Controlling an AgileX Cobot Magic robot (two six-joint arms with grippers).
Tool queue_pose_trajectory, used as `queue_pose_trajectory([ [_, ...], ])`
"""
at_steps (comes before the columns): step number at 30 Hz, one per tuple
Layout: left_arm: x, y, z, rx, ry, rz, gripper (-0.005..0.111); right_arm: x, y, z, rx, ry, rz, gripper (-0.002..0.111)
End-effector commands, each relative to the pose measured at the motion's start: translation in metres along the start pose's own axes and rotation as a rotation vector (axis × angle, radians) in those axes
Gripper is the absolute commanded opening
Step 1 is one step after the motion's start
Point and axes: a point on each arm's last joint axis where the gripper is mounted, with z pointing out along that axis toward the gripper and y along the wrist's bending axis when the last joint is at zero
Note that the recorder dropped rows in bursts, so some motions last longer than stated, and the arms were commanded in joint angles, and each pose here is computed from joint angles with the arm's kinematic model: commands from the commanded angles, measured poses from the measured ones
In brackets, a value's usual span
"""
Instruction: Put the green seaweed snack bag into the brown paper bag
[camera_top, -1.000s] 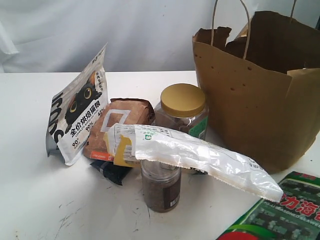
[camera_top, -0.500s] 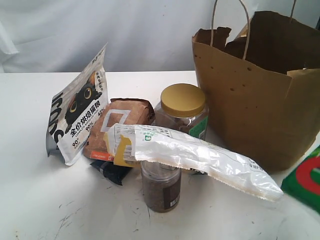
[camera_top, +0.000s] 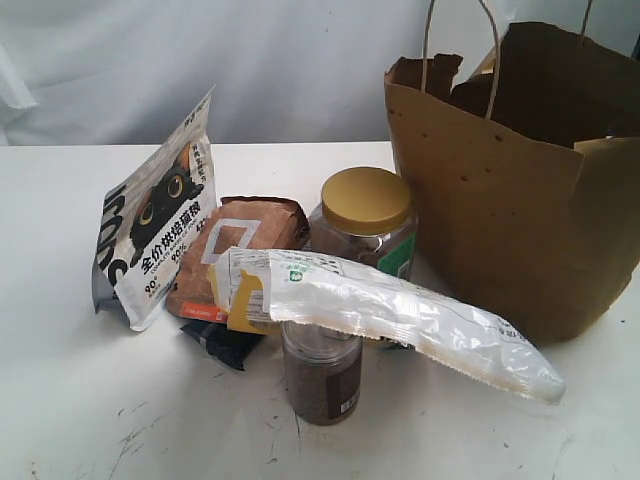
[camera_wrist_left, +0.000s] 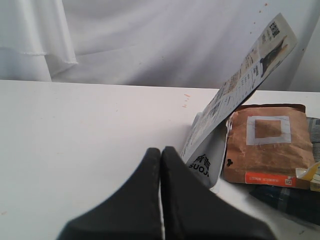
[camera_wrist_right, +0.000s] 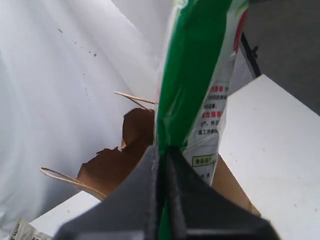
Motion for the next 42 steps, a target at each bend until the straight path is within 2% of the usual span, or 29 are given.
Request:
queue_pose_trajectory([
  [1, 0.001, 0.000, 0.000, -0.001, 0.001, -0.008, 0.000, -0.007, 0.030, 0.031, -0.045, -0.062, -0.136, 0.000],
  [6, 0.001, 0.000, 0.000, -0.001, 0.001, -0.008, 0.000, -0.013, 0.068, 0.067, -0.103, -0.124, -0.328, 0.000],
  [10, 0.001, 0.000, 0.000, -0.001, 0.001, -0.008, 0.000, -0.018, 0.086, 0.088, -0.091, -0.181, -0.426, 0.000],
  [13, 0.001, 0.000, 0.000, -0.001, 0.001, -0.008, 0.000, -0.020, 0.105, 0.119, -0.071, -0.233, -0.544, 0.000],
  [17, 0.001, 0.000, 0.000, -0.001, 0.001, -0.008, 0.000, -0.021, 0.116, 0.167, -0.016, -0.218, -0.624, 0.000],
  [18, 0.001, 0.000, 0.000, -0.001, 0.001, -0.008, 0.000, -0.018, 0.121, 0.187, -0.025, -0.197, -0.622, 0.000],
  [20, 0.001, 0.000, 0.000, -0.001, 0.001, -0.008, 0.000, -0.012, 0.124, 0.198, -0.050, -0.149, -0.623, 0.000],
  [24, 0.001, 0.000, 0.000, -0.001, 0.001, -0.008, 0.000, -0.020, 0.121, 0.186, -0.044, -0.178, -0.555, 0.000],
  [26, 0.001, 0.000, 0.000, -0.001, 0.001, -0.008, 0.000, -0.028, 0.112, 0.170, 0.013, -0.175, -0.498, 0.000],
  [31, 0.001, 0.000, 0.000, -0.001, 0.001, -0.008, 0.000, -0.036, 0.097, 0.141, 0.055, -0.150, -0.470, 0.000],
  [35, 0.001, 0.000, 0.000, -0.001, 0.001, -0.008, 0.000, -0.024, 0.085, 0.122, 0.014, -0.087, -0.480, 0.000],
  [42, 0.001, 0.000, 0.000, -0.001, 0.001, -0.008, 0.000, 0.016, 0.053, 0.101, -0.025, 0.032, -0.487, 0.000],
])
